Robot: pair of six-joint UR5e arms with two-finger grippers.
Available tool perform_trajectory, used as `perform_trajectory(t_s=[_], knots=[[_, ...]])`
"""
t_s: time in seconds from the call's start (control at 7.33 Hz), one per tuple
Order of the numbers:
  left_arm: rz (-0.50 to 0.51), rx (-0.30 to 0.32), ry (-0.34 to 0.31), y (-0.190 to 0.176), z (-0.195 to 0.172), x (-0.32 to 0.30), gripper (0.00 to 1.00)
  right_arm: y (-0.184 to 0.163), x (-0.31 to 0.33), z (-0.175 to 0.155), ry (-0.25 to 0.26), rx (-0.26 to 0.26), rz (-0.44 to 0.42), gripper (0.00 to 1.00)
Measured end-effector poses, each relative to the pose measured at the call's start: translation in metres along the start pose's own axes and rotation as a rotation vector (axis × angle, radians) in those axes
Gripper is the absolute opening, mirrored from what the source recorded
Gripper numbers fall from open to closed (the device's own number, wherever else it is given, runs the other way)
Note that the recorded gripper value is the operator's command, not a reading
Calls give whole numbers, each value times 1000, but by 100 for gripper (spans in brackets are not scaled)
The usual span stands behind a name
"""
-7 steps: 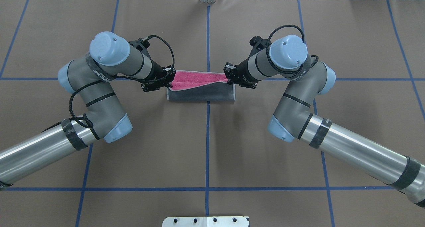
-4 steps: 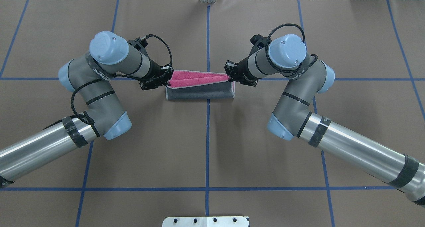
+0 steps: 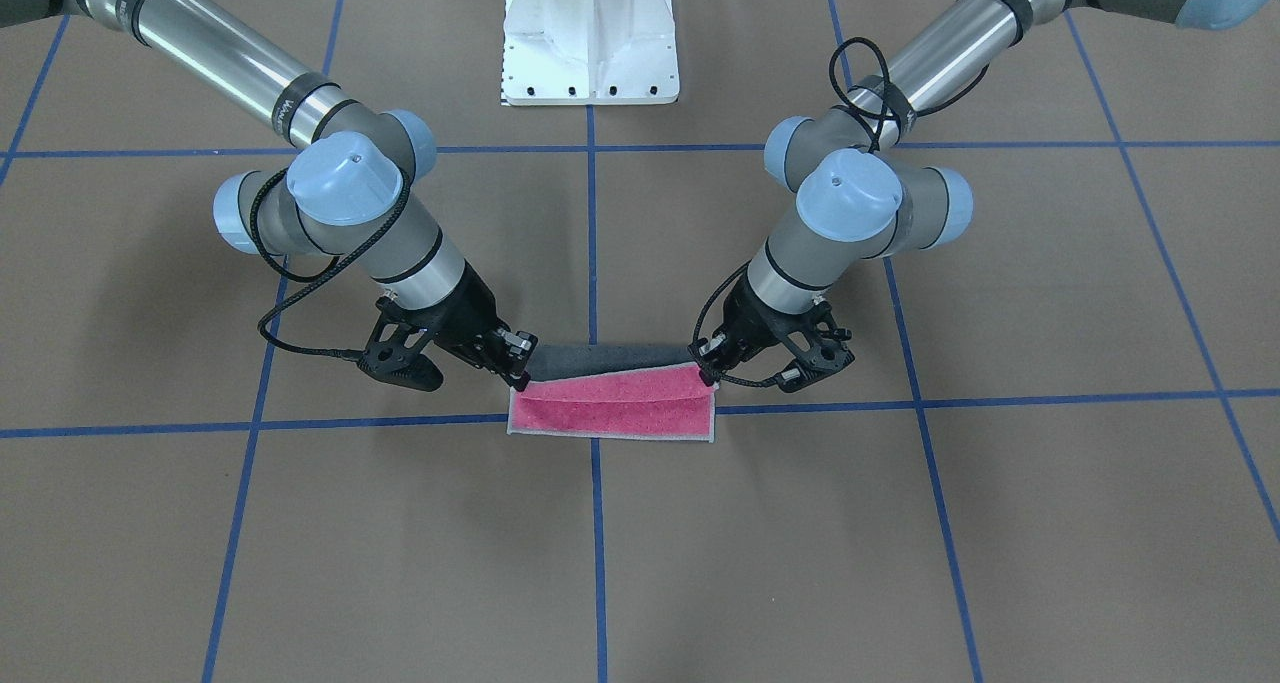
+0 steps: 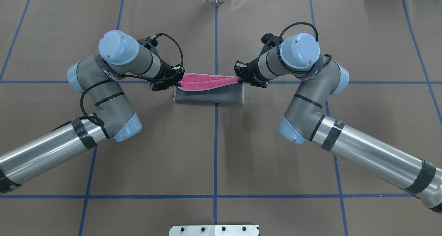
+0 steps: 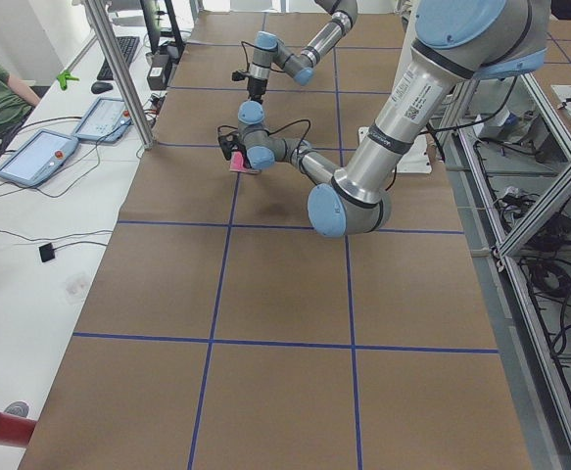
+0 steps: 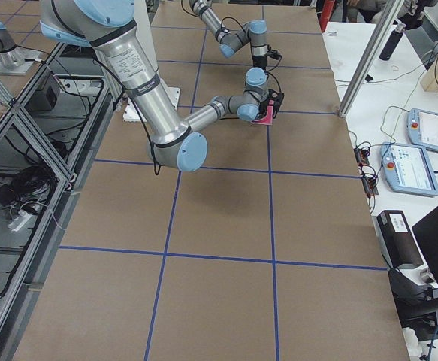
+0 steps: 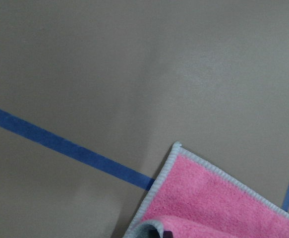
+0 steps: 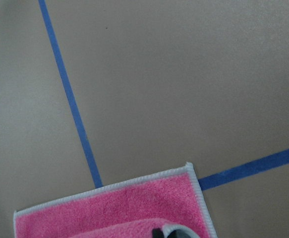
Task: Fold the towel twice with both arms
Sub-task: 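Lower the folded edge onto the far edge and open both grippers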
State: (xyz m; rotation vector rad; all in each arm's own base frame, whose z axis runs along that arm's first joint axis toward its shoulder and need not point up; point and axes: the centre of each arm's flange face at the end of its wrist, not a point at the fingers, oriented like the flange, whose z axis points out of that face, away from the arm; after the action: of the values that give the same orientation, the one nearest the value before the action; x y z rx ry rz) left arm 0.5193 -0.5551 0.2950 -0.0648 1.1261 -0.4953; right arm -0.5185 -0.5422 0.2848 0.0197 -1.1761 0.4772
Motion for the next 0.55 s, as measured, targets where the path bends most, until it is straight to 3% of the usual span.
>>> perform_trajectory(t_s=[0.55], knots=[[-6,6,-12,-6,5,-3,0,-3,1,0,2,4,3,0]])
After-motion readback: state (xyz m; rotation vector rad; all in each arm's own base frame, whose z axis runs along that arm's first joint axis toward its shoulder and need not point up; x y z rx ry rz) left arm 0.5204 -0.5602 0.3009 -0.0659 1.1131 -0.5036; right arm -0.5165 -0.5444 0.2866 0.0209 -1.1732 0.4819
